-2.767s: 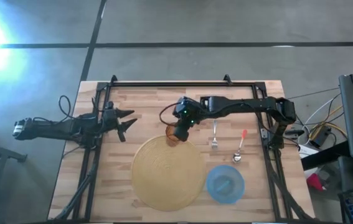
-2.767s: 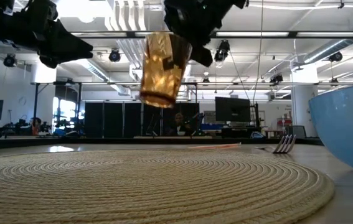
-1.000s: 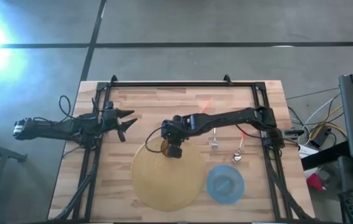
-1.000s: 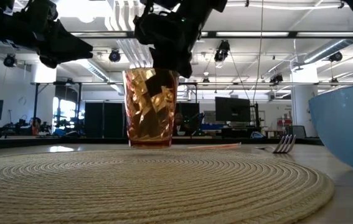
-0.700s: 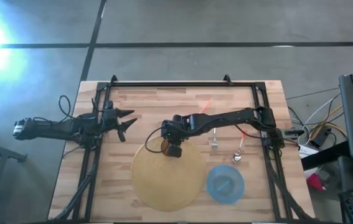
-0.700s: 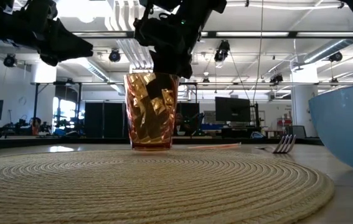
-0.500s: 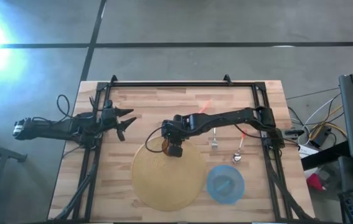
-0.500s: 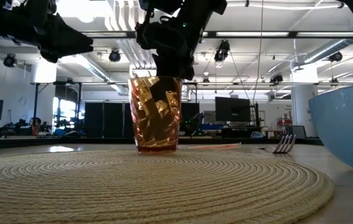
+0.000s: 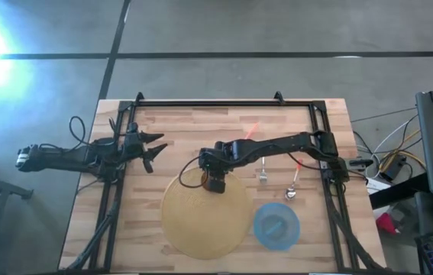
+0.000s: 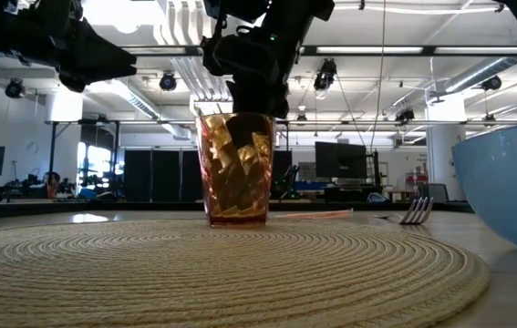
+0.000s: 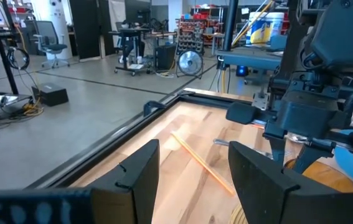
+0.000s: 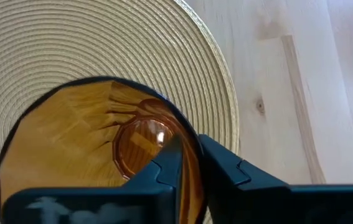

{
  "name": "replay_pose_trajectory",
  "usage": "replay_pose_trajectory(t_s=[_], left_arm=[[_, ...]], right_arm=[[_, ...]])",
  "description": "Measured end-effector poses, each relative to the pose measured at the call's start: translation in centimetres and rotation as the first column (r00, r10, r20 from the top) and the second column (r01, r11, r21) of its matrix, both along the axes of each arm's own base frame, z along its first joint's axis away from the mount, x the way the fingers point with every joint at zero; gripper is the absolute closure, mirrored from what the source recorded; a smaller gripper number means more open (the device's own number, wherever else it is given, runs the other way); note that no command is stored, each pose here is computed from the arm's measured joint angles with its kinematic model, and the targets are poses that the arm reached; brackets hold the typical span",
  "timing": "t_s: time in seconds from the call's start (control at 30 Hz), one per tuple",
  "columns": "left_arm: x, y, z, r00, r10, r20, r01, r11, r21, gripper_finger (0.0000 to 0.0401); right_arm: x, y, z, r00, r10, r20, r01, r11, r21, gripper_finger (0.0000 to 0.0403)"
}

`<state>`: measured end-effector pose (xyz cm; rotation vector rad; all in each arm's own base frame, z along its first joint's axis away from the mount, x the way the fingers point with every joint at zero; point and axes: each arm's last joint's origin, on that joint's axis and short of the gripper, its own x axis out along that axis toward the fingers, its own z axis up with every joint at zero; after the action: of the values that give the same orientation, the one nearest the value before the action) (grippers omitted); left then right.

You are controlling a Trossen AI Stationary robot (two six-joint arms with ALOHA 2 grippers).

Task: Pick & Place Utensil
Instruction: Put the brown cup to the top left of the brown mat

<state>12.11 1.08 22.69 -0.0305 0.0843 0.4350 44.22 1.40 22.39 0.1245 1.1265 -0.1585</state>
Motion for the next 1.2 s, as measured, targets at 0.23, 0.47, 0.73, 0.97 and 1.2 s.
replay_pose_trajectory(t_s=[0.23, 0.47, 0.73, 0.97, 1.2], left_arm=[[0.0, 0.0, -0.1, 1.000, 0.003, 0.012, -0.003, 0.999, -0.033, 0.0215], [0.1, 0.0, -0.2, 1.000, 0.007, 0.028, -0.004, 0.995, -0.096, 0.0215], [0.9, 0.0, -0.1, 1.000, 0.001, -0.007, -0.002, 0.995, -0.099, 0.0215], [2.3, -0.1, 0.6, 0.999, 0.002, -0.049, -0.008, 0.993, -0.117, 0.0215], [4.4, -0.1, 1.2, 0.995, 0.005, -0.099, -0.022, 0.986, -0.165, 0.0215]], right_arm=[[0.0, 0.0, 0.0, 1.000, 0.001, 0.000, -0.001, 1.000, 0.000, 0.0305], [-0.3, 0.0, 0.7, 1.000, 0.029, 0.008, -0.029, 0.999, -0.014, 0.0267], [-1.2, -0.2, 3.3, 0.999, 0.035, 0.039, -0.035, 0.999, -0.019, 0.0232], [-2.5, -1.0, 6.0, 0.995, 0.054, 0.086, -0.051, 0.998, -0.043, 0.0223], [-4.5, -1.9, 9.1, 0.989, 0.074, 0.130, -0.066, 0.995, -0.068, 0.0233]])
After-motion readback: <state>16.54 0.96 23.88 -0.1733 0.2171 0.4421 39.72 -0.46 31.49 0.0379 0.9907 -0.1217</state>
